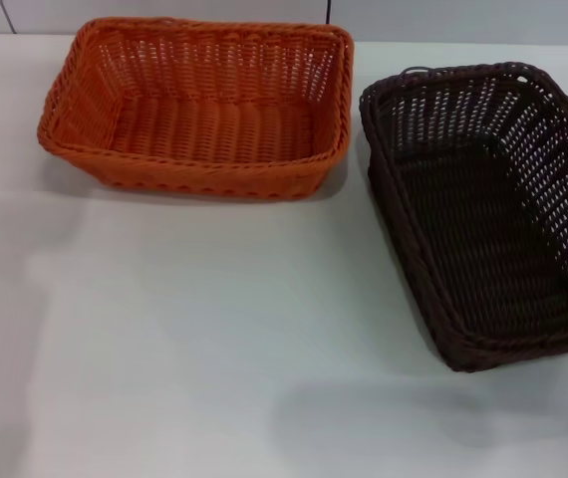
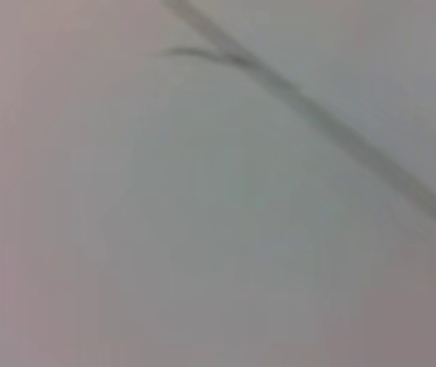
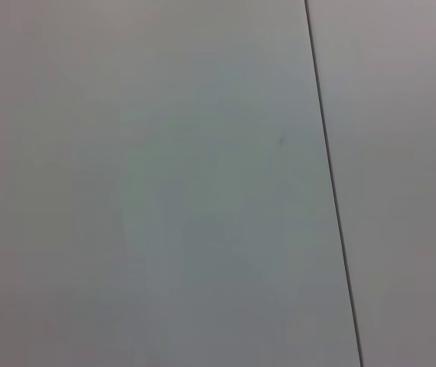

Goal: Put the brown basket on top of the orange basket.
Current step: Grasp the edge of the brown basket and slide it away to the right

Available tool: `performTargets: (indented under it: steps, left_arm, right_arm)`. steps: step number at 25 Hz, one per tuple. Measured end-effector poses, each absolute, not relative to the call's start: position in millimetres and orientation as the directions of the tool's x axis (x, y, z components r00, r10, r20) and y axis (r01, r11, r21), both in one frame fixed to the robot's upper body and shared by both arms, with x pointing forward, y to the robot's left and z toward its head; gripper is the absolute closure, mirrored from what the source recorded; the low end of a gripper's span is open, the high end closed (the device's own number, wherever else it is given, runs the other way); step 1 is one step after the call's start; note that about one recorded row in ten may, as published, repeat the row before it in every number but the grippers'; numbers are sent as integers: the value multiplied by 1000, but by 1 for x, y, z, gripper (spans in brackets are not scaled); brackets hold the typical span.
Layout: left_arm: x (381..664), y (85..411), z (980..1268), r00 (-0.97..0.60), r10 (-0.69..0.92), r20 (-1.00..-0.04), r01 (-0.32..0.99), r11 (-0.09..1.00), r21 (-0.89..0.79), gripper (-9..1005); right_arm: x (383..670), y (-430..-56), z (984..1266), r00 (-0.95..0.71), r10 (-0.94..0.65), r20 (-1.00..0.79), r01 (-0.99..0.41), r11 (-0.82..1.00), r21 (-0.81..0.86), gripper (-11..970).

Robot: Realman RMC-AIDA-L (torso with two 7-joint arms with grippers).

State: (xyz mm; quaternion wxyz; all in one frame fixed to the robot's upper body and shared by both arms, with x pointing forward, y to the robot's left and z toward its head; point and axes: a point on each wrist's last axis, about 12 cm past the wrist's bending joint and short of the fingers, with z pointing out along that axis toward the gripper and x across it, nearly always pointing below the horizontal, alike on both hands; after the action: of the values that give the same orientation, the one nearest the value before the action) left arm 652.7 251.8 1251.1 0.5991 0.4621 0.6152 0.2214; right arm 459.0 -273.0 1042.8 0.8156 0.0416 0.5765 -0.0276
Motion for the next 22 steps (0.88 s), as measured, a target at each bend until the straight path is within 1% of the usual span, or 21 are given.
performTargets:
  steps: [3,4,5,7,8,9,11,12,13,14,15,16,18,19,21,22]
  left_arm:
    - [643,255,1238,149,857,-493,58,490,870,188]
    - [638,260,1236,146,858,-493,-91,508,857,189]
    - [634,268,1236,144,842,-520,-215,540,814,189]
    - [623,284,1236,167,804,-571,-369,588,720,189]
    - [611,299,1230,207,755,-622,-448,638,626,189]
    - [603,309,1225,254,709,-658,-476,684,553,190]
    - [588,328,1212,333,618,-712,-479,761,437,190]
    - [588,328,1212,333,618,-712,-479,761,437,190]
    - [566,360,1188,445,450,-775,-407,872,273,190]
    - [561,366,1182,464,413,-784,-385,891,241,190]
    - [561,366,1182,464,413,-784,-385,891,241,191]
    - [553,377,1169,471,357,-806,-356,913,197,191]
    - [536,395,1139,467,258,-846,-330,938,104,191]
    - [527,400,1122,442,235,-866,-344,936,78,191]
    - [518,402,1108,406,239,-882,-368,926,81,191]
    - [511,403,1099,379,251,-891,-386,918,95,191]
  right_arm:
    - [459,-274,1042,332,1,-943,94,995,34,132]
    - [458,-273,1042,333,1,-943,94,995,34,132]
    - [458,-273,1042,333,1,-943,92,995,34,133]
    - [458,-272,1043,337,4,-941,86,996,35,133]
    - [458,-271,1044,344,6,-939,84,996,37,133]
    - [458,-271,1045,352,8,-936,82,996,39,133]
    - [458,-268,1048,371,15,-928,68,997,43,133]
    - [459,-265,1050,384,22,-923,51,998,45,133]
    - [460,-260,1053,398,33,-917,30,998,49,133]
    - [461,-256,1056,410,45,-911,7,999,53,133]
    - [463,-250,1060,418,66,-906,-22,998,62,133]
    - [466,-246,1063,418,81,-905,-49,997,67,133]
    - [477,-230,1076,399,133,-907,-157,985,76,133]
    - [483,-224,1085,385,157,-909,-209,975,80,133]
    - [499,-209,1108,316,187,-930,-311,947,84,133]
    - [510,-202,1125,262,197,-945,-363,927,93,133]
